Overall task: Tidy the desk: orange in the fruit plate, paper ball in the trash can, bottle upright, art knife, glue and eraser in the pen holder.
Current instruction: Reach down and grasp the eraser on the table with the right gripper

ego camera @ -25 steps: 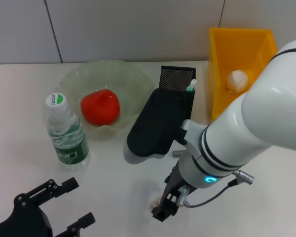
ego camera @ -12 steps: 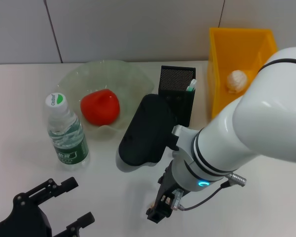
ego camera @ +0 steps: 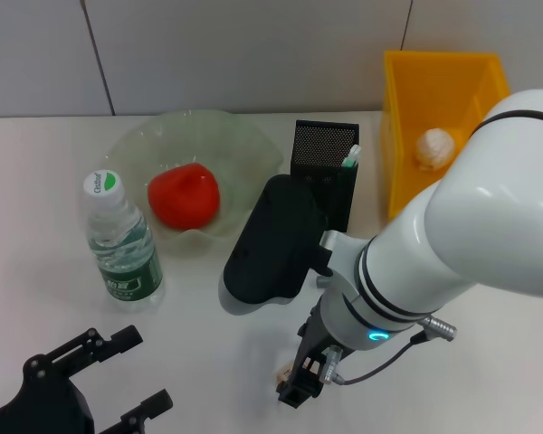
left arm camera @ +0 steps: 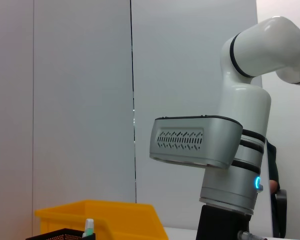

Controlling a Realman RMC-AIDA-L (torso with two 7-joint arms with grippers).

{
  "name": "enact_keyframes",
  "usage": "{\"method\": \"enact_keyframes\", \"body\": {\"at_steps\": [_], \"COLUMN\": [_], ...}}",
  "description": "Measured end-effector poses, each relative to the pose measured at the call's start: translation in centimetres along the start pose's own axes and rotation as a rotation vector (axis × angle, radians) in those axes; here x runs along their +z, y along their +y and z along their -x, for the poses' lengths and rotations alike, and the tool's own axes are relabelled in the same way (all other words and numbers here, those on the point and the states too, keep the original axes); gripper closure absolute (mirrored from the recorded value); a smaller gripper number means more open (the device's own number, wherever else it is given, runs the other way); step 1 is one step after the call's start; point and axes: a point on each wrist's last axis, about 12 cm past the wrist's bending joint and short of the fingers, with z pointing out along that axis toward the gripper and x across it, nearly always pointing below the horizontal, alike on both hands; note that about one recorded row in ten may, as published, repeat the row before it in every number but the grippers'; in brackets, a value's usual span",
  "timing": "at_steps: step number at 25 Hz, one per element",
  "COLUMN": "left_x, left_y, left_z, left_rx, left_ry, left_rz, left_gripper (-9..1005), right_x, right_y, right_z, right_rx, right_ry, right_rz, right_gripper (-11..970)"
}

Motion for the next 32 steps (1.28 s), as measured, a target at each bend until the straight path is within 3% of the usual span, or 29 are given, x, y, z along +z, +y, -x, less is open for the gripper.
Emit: {"method": "enact_keyframes", "body": {"at_steps": [14,20,32], "left_x": [0.00,0.00,0.04], "left_y": [-0.03,-0.03,0.01], "left_z": [0.05,0.05,0.06], "left_rx": [0.001,0.002,0.002], "left_ry": [-0.004,-0.004,-0.005], "left_rz": [-0.003,-0.003,-0.004], "left_gripper": [327,327,327], "right_x": [0.11,0.24,0.28], "right_y": [0.30,0.53,0.60], "right_z": [0.07,0.04,0.15], "right_rx": [-0.025,-0.048,-0.069], "right_ry": [0.017,0.023,0.030], "right_rz": [-0.005,-0.004,-0.008], "right_gripper": [258,472,533]}}
